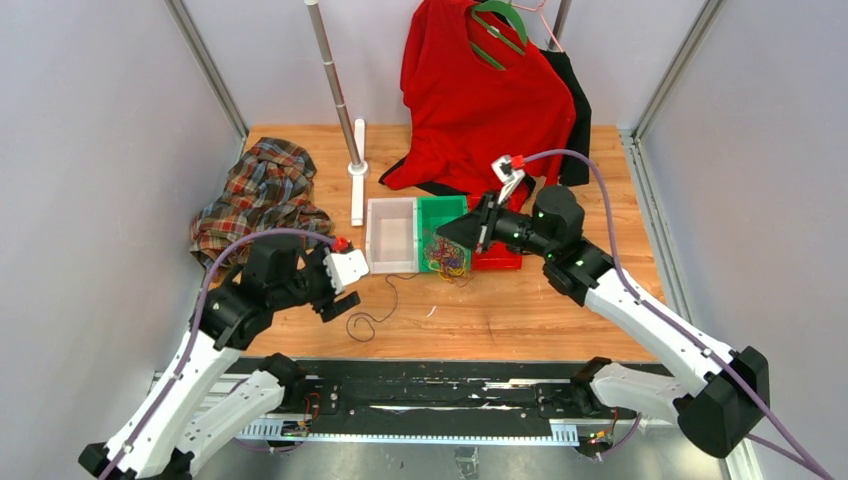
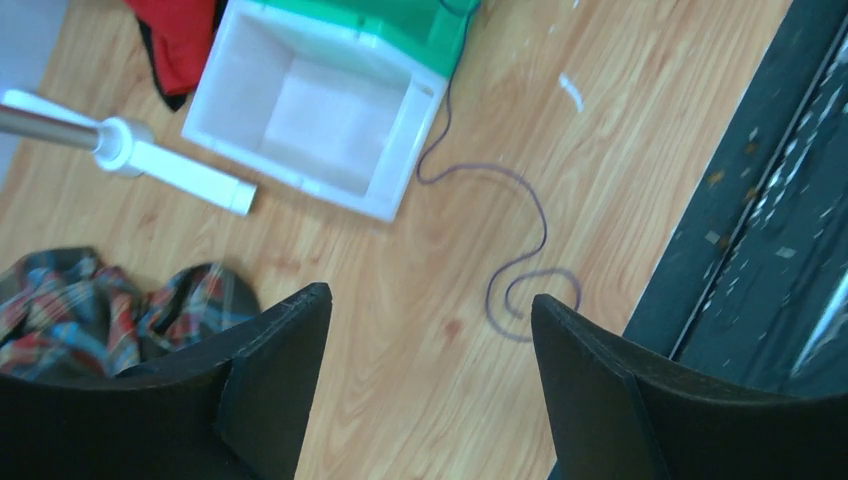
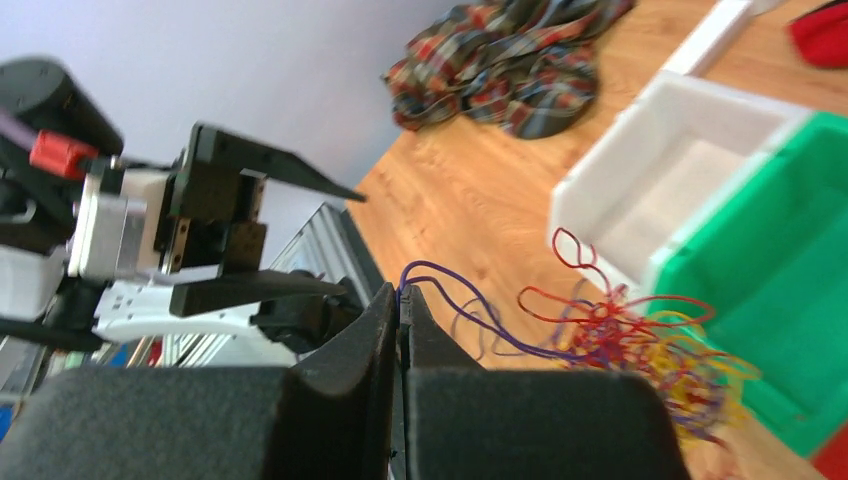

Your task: Untangle the cables

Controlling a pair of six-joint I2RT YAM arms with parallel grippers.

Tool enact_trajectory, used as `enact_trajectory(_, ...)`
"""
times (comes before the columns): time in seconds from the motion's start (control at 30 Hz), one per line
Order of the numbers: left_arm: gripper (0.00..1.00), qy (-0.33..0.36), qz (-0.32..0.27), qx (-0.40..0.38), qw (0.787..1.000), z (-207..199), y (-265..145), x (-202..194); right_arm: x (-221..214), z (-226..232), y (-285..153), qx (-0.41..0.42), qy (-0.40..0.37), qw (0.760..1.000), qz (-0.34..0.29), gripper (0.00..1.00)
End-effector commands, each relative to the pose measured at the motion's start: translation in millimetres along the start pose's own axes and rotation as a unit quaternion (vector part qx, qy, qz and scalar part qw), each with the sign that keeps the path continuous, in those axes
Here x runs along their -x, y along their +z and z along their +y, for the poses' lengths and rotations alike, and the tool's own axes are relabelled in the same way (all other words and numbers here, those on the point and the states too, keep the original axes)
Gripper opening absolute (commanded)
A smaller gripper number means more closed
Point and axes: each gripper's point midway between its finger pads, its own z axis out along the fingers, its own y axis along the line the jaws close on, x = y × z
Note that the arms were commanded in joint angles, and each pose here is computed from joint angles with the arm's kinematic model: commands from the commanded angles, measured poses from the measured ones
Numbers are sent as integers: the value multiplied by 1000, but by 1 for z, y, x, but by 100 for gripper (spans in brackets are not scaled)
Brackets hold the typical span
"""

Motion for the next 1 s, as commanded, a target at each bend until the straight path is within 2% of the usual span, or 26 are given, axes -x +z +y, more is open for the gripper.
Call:
enact_trajectory(0.0,77,-56,-109,-33,992,8,7,69,-1,53,12,82,-29,996,18,1)
enact_trajectory(0.23,69,-100,-151,-90,979,6,17,106,-24,71,34,108,-28,993,47,1)
enact_trajectory(0.6,49,-125,-170,-119,970,-15,11,102,-47,92,52,144,-21,987,62,1)
enact_trajectory(0.8,49,-148,-178,-152,961,-29,13,100,-49,96,57,129,-21,990,47,1)
enact_trajectory(0.97,49,-161,-178,-118,964,-17,22,97,-51,99,58,123,-22,991,41,1)
